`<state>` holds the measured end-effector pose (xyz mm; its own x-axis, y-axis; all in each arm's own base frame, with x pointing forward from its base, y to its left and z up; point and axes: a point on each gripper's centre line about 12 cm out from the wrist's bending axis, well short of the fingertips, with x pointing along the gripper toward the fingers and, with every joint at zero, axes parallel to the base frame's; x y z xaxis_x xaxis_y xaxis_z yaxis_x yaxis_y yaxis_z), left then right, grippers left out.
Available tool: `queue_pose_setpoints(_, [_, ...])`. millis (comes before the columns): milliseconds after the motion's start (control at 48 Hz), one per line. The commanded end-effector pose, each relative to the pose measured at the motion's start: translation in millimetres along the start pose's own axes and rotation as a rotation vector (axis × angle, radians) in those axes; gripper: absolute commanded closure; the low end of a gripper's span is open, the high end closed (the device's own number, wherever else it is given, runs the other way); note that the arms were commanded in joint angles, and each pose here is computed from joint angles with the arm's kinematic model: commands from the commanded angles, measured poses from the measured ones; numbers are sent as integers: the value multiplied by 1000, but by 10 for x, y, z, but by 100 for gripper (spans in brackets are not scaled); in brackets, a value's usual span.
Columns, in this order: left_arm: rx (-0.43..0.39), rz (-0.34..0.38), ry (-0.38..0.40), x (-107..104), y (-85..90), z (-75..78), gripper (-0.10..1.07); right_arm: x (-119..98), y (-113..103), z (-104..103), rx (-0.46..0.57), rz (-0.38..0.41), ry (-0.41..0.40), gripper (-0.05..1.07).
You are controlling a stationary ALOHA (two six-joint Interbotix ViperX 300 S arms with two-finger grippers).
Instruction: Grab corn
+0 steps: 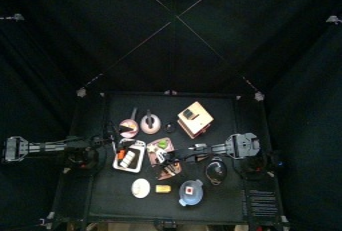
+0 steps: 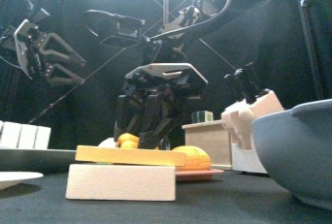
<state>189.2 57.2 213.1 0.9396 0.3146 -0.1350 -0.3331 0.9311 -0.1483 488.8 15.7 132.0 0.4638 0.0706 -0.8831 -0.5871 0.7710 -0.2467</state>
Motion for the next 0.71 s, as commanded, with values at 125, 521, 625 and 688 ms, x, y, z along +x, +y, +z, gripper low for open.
queue_pose_setpoints(125, [1,2,-11,11,0,38,-5,-145,-58,147,-11,-32,-45,31])
queue_pose_setpoints(521, [1,2,-13,11,0,40,-5,-87,3,154,-19,-16,-35,31])
queue_pose_setpoints(625, [1,2,-13,11,0,40,-5,-89,-14,141,-12,-16,-35,31])
queue_pose_setpoints(688, [-1,2,-13,11,1,40,-5,-76,-4,129,-11,-12,-31,31])
